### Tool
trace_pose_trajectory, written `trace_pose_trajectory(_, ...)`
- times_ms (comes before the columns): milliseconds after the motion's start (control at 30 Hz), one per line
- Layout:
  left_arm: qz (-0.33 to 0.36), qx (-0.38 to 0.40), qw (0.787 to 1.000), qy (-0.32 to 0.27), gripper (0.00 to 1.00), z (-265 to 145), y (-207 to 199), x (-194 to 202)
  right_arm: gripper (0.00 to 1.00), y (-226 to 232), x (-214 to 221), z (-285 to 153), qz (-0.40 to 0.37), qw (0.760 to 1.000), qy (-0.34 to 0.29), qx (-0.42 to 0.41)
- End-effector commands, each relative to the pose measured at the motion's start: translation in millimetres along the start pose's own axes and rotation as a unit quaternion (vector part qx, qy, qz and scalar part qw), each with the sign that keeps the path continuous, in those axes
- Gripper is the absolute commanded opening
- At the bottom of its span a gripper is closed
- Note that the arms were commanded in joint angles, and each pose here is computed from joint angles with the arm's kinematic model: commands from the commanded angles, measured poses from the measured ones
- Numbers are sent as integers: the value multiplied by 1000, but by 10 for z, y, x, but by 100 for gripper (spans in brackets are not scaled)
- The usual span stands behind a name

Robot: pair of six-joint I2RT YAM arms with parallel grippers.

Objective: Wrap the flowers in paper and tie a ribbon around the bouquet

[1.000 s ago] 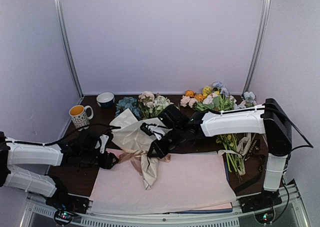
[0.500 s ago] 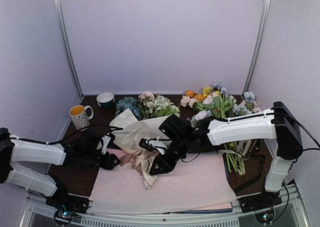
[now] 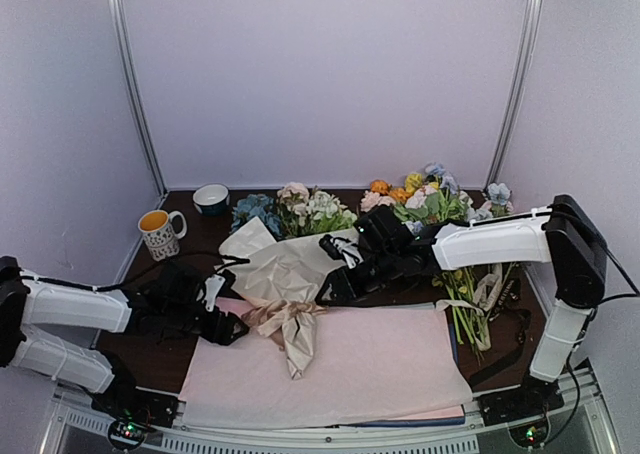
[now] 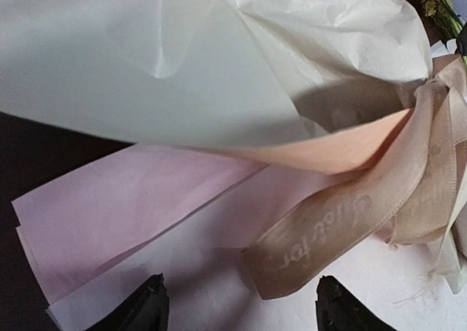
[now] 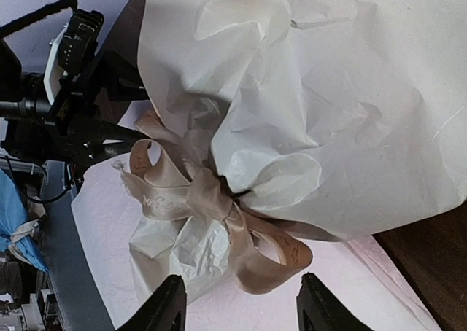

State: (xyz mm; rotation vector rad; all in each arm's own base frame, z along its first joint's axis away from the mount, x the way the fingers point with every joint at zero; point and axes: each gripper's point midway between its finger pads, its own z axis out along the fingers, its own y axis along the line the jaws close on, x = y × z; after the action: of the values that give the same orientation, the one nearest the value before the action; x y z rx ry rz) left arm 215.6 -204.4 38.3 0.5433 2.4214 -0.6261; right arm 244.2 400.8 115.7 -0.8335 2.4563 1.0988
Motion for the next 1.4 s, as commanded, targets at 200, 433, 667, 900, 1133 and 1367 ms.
trace_pose_trajectory(200,13,58,998,2,61,153,-186,-75,43,-169,11,334,49,999,10,9)
trace_pose_trajectory(433,20,32,999,-11,0,127,-118,-181,0,-165,37,375,56,998,15,-4)
trace_pose_trajectory(667,16,-61,998,-16,0,74,179,-278,0,-341,301,351,68,997,35,18)
trace_pose_trajectory(900,-23,-92,995,34,0,199,389,-28,0,-526,568,275,87,995,45,36)
trace_pose_trajectory(1133,-25,-106,993,42,0,203,444,10,0,-546,589,272,85,995,46,37)
trace_pose_trajectory(1367,4,-56,998,11,11,137,240,-176,7,-456,477,215,75,996,36,27)
